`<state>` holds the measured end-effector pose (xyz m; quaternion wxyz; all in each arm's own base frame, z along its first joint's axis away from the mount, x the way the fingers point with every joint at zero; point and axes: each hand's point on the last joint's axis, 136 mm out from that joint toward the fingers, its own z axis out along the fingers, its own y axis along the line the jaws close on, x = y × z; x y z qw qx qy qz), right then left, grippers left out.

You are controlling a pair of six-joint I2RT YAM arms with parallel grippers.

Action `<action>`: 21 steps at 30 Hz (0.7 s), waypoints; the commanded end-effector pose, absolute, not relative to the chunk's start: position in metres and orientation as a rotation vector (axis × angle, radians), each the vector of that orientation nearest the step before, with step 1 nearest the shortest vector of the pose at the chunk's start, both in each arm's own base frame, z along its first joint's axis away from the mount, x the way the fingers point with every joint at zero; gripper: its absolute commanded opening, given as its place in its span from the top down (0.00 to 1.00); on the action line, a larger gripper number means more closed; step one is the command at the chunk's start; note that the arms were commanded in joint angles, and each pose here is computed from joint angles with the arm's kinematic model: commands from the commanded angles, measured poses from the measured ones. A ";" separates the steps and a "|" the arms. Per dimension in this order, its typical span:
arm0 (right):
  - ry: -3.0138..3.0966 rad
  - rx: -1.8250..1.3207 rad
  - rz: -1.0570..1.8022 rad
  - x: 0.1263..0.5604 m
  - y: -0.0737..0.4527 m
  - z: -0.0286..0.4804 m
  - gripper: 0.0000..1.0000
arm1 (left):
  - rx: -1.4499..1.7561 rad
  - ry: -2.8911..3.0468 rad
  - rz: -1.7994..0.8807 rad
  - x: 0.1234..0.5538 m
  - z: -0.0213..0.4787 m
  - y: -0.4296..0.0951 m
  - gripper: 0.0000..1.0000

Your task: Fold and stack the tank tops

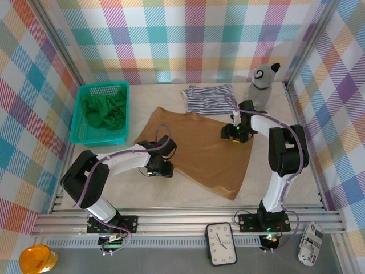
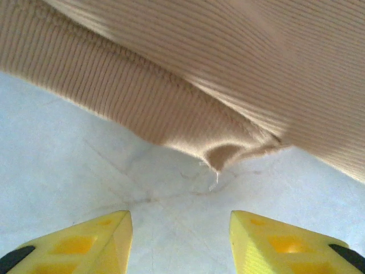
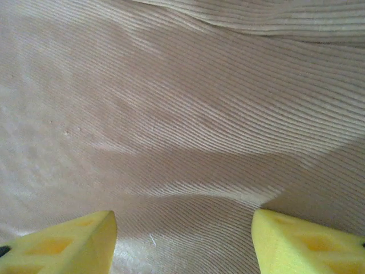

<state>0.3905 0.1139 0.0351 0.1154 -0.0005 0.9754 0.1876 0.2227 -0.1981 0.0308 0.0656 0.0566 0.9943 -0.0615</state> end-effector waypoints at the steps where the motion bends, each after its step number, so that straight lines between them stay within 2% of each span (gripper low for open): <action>1: 2.708 -0.108 0.608 0.390 0.121 0.088 0.35 | 0.035 2.912 -0.112 0.236 0.068 -0.183 0.51; 5: 2.611 -0.217 0.653 0.358 0.139 0.123 0.35 | -0.132 2.822 -0.247 0.247 0.085 -0.192 0.51; 12: 2.506 -0.590 0.510 0.282 0.154 0.136 0.32 | -0.327 2.851 -0.192 0.242 0.053 -0.185 0.52; 21: 2.284 -1.517 0.325 0.165 0.155 0.092 0.30 | -0.311 2.837 -0.384 0.251 0.036 -0.213 0.53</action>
